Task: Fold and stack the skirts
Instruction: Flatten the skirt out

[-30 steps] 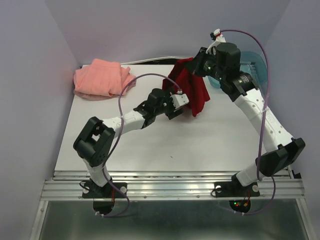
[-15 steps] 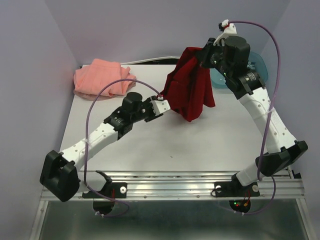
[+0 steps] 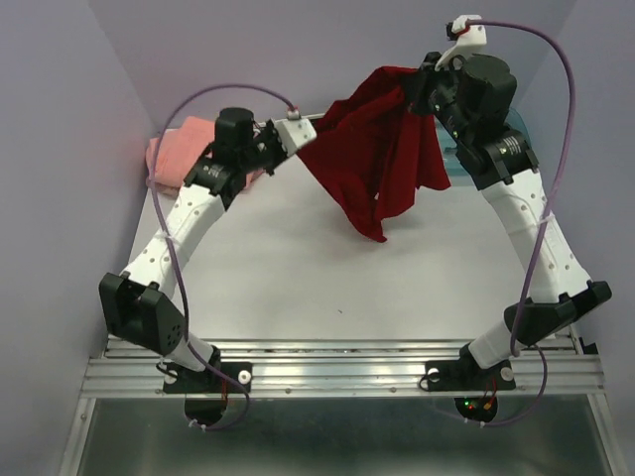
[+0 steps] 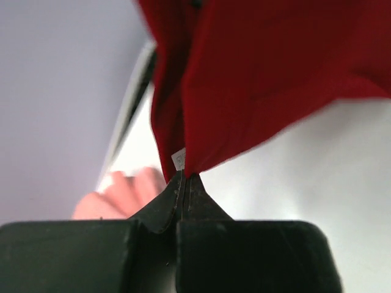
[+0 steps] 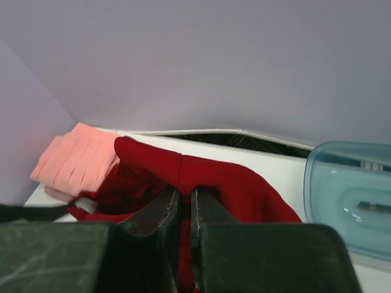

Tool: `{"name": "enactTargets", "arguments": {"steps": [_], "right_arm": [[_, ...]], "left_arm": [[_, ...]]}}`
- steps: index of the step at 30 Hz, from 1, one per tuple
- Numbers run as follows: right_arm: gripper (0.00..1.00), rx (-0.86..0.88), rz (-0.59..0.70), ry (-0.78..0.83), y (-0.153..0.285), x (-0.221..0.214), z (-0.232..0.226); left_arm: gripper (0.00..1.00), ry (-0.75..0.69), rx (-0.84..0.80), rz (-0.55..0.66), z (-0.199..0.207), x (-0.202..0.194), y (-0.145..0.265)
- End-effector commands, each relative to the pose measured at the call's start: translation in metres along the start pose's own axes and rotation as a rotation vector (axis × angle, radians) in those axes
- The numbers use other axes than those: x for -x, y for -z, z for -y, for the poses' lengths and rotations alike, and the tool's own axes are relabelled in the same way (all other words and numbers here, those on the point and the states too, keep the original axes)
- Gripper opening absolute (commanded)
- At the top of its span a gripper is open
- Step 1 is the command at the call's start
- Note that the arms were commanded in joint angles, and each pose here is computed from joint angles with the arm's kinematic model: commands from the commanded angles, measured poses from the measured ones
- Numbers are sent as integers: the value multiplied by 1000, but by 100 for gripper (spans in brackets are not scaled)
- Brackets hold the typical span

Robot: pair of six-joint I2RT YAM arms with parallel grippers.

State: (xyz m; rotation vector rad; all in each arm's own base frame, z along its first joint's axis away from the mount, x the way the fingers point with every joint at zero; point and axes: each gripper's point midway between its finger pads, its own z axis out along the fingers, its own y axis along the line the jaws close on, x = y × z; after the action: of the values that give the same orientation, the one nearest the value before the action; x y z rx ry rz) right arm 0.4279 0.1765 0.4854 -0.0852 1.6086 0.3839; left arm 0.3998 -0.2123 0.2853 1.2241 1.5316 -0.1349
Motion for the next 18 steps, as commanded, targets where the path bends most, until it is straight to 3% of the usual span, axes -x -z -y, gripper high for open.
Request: {"name": "enactTargets", "arguments": {"steps": [1, 3, 4, 6, 7, 9, 10, 11, 15, 18], "right_arm": [[1, -24, 255, 68, 21, 77, 9], [1, 40, 190, 101, 23, 51, 1], [1, 94, 80, 113, 19, 10, -3], [1, 152, -22, 109, 30, -25, -8], [1, 158, -145, 110, 31, -72, -3], [1, 150, -214, 119, 43, -104, 5], [1, 129, -246, 127, 47, -121, 12], [1, 129, -320, 158, 53, -157, 20], [1, 272, -412, 269, 91, -207, 17], [1, 351, -525, 336, 117, -254, 21]], "left_arm": [[0, 23, 164, 150, -88, 75, 47], [0, 1, 168, 163, -92, 85, 58], [0, 0, 151, 158, -84, 81, 60], [0, -49, 121, 189, -68, 86, 77], [0, -42, 48, 144, -41, 62, 69], [0, -90, 29, 92, -13, 42, 79], [0, -112, -26, 8, 15, 1, 69], [0, -118, -32, -31, 25, -15, 71], [0, -130, -155, -146, 93, -83, 90], [0, -119, -196, -155, 120, -103, 99]]}}
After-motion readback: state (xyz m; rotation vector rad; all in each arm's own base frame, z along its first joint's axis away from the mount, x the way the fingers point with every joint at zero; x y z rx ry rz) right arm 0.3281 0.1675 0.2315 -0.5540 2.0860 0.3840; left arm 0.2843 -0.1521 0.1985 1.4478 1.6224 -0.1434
